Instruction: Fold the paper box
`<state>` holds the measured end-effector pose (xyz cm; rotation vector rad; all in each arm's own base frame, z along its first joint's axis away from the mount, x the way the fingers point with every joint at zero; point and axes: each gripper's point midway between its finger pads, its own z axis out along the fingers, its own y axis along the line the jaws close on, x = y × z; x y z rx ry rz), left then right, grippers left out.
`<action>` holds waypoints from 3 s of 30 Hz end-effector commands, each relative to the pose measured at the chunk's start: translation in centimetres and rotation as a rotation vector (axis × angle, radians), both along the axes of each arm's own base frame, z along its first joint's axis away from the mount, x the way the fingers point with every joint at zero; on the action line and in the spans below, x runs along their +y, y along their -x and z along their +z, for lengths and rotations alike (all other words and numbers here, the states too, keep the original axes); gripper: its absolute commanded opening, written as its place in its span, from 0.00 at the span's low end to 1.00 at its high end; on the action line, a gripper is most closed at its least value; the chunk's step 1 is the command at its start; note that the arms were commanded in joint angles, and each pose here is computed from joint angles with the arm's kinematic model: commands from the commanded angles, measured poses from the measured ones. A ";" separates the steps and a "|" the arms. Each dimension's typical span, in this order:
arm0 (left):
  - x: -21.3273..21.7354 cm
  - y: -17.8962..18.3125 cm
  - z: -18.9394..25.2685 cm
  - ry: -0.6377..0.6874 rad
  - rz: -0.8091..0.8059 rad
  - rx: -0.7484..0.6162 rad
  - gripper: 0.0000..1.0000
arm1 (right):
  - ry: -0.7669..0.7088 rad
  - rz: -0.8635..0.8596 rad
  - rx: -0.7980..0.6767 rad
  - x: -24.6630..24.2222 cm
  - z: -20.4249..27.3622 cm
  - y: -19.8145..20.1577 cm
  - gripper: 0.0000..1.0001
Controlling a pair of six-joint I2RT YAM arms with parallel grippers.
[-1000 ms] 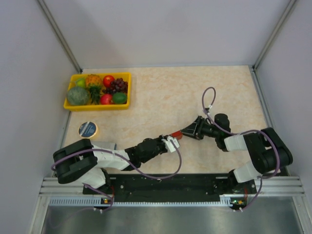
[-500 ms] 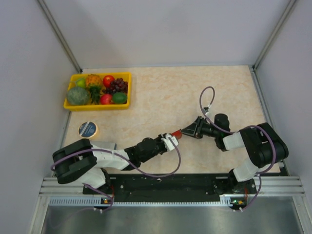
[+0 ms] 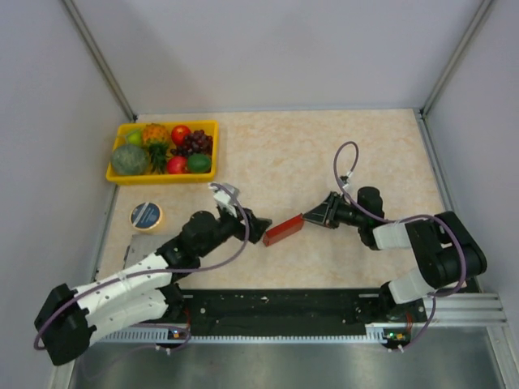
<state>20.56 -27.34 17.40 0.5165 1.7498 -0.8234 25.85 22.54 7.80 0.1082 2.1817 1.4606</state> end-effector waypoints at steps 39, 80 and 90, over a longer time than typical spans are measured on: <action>1.3 1.2 -9.7 0.708 0.146 0.902 0.31 | 0.197 -0.027 0.035 -0.2 -2.6 0.5 0.00; 5.4 4.9 -2.7 0.192 0.163 0.423 0.68 | 0.694 0.123 -0.442 -1.6 7.2 6.4 0.71; 12.6 5.4 7.9 0.257 0.281 0.119 0.73 | 1.058 0.578 -1.041 5.1 3.4 5.2 0.73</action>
